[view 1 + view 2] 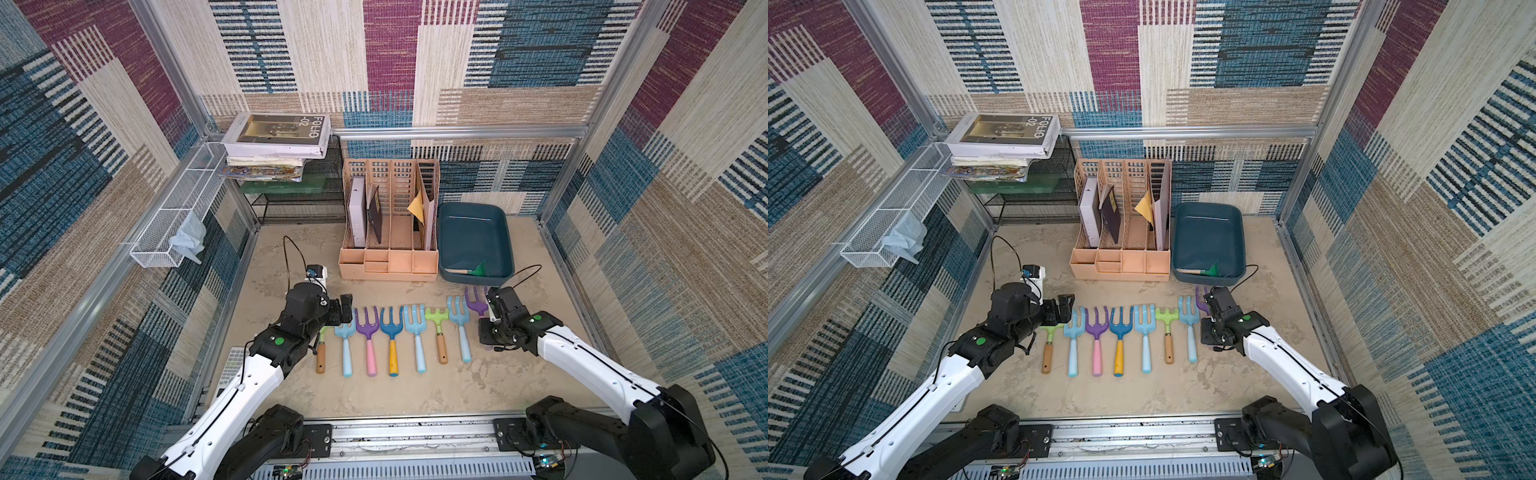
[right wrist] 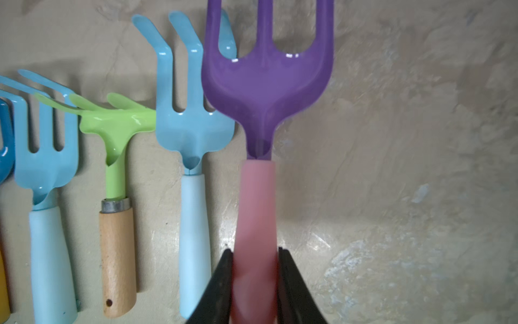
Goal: Take the hand rake out of the storage box
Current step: Place the rake at the center of the board.
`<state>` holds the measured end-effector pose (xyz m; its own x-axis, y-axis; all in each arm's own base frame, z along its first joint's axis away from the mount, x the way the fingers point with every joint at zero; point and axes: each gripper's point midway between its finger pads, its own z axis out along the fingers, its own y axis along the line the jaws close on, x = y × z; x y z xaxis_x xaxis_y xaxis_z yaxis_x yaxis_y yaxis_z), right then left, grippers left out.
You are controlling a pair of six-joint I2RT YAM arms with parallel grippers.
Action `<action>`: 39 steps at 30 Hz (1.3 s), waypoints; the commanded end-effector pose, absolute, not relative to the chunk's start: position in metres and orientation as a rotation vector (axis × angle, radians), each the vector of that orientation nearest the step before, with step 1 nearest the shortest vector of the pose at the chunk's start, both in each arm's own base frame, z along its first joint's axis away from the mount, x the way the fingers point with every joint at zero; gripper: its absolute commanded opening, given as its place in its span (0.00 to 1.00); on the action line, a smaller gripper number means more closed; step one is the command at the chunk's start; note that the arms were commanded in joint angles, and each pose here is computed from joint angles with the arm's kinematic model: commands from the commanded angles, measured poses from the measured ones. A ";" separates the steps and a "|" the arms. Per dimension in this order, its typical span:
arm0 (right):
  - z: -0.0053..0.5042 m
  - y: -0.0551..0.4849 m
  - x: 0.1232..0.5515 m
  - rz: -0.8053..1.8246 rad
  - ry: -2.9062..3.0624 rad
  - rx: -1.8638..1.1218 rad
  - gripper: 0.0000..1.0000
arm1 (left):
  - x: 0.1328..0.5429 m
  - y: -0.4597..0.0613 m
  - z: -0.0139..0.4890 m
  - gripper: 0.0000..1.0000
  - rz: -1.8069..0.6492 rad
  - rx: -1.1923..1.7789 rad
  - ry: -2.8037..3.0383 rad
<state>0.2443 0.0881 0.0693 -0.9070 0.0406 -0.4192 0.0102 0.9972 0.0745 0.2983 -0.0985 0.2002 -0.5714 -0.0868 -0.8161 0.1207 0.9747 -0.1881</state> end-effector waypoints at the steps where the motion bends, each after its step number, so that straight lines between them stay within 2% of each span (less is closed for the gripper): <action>1: 0.061 0.086 0.244 0.106 2.721 0.069 0.03 | 0.299 -0.100 0.202 0.99 -0.286 0.023 2.150; 4: 0.056 0.084 0.242 0.112 2.738 0.094 0.07 | 0.300 -0.099 0.202 0.99 -0.285 0.021 2.154; 7: 0.053 0.078 0.240 0.076 2.757 0.129 0.15 | 0.299 -0.100 0.202 0.99 -0.286 0.024 2.153; 9: 0.051 0.077 0.240 0.071 2.765 0.129 0.31 | 0.299 -0.099 0.201 0.99 -0.285 0.022 2.154; 11: 0.048 0.076 0.240 0.061 2.776 0.136 0.33 | 0.299 -0.099 0.201 0.99 -0.284 0.024 2.154; 17: 0.050 0.061 0.251 0.010 2.762 0.226 0.51 | 0.299 -0.100 0.201 0.99 -0.287 0.023 2.155; 22: 0.044 0.074 0.270 0.107 2.736 0.203 0.51 | 0.300 -0.100 0.200 0.99 -0.286 0.025 2.157; 25: 0.035 0.077 0.278 0.093 2.754 0.176 0.47 | 0.300 -0.099 0.199 0.99 -0.283 0.024 2.158; 31: 0.022 0.071 0.282 0.026 2.776 0.169 0.31 | 0.299 -0.098 0.200 0.99 -0.276 0.020 2.156; 39: 0.024 0.072 0.275 0.075 2.772 0.163 0.21 | 0.298 -0.097 0.203 0.99 -0.273 0.019 2.147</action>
